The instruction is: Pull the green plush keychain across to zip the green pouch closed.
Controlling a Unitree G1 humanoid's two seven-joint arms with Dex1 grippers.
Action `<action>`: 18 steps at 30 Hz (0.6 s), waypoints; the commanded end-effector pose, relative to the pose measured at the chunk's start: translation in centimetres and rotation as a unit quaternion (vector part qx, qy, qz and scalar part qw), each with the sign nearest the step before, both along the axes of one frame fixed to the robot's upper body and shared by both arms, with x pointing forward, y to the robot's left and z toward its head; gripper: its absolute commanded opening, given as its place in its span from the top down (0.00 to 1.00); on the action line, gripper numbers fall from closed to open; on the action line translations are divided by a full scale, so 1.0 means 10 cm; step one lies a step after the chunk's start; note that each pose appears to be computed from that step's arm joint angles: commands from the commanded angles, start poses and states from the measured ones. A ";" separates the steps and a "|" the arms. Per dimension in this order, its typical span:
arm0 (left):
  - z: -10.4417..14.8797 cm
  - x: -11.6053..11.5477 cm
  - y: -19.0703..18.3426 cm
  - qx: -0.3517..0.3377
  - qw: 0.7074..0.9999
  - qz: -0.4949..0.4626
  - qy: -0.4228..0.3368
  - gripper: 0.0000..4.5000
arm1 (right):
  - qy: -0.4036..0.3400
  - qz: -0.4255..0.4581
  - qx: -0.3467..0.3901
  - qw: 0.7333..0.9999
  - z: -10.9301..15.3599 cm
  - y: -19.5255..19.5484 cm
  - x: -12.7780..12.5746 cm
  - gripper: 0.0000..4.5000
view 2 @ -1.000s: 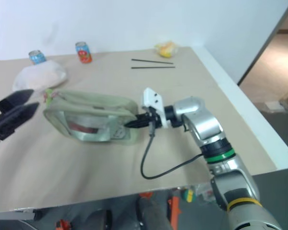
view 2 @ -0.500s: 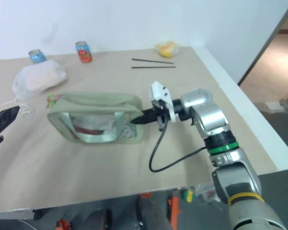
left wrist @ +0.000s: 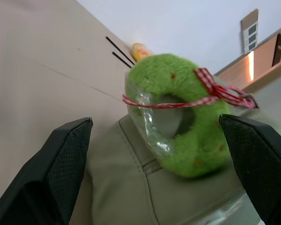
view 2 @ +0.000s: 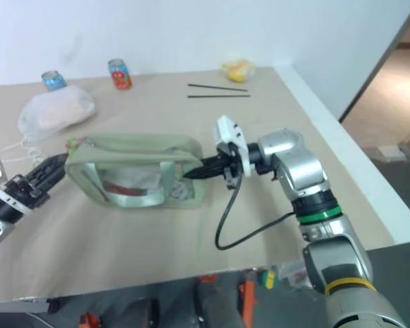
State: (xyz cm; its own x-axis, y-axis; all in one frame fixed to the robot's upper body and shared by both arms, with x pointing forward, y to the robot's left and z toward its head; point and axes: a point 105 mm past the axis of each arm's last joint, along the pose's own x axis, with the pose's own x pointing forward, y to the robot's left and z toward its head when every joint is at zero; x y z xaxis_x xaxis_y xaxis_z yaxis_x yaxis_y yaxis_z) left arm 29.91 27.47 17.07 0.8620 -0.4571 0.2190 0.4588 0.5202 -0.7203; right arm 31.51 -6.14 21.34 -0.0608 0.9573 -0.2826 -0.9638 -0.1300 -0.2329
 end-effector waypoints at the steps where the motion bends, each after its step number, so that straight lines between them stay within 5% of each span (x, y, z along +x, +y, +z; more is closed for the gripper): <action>1: 0.07 0.04 -0.01 -0.009 1.000 0.000 -0.010 0.00 | -0.028 0.006 0.022 0.999 0.17 -0.02 -0.06 0.98; 2: 0.08 0.05 0.00 -0.015 1.000 0.002 -0.012 0.00 | -0.028 0.004 0.022 0.999 0.16 -0.02 -0.06 0.98; 15: 0.09 0.07 -0.29 -0.021 0.999 -0.037 -0.026 0.99 | -0.030 -0.002 0.024 0.999 0.17 -0.01 -0.06 1.00; 18: 0.13 0.08 -0.29 -0.016 0.999 -0.028 -0.034 0.99 | -0.031 -0.001 0.024 0.999 0.17 -0.01 -0.05 1.00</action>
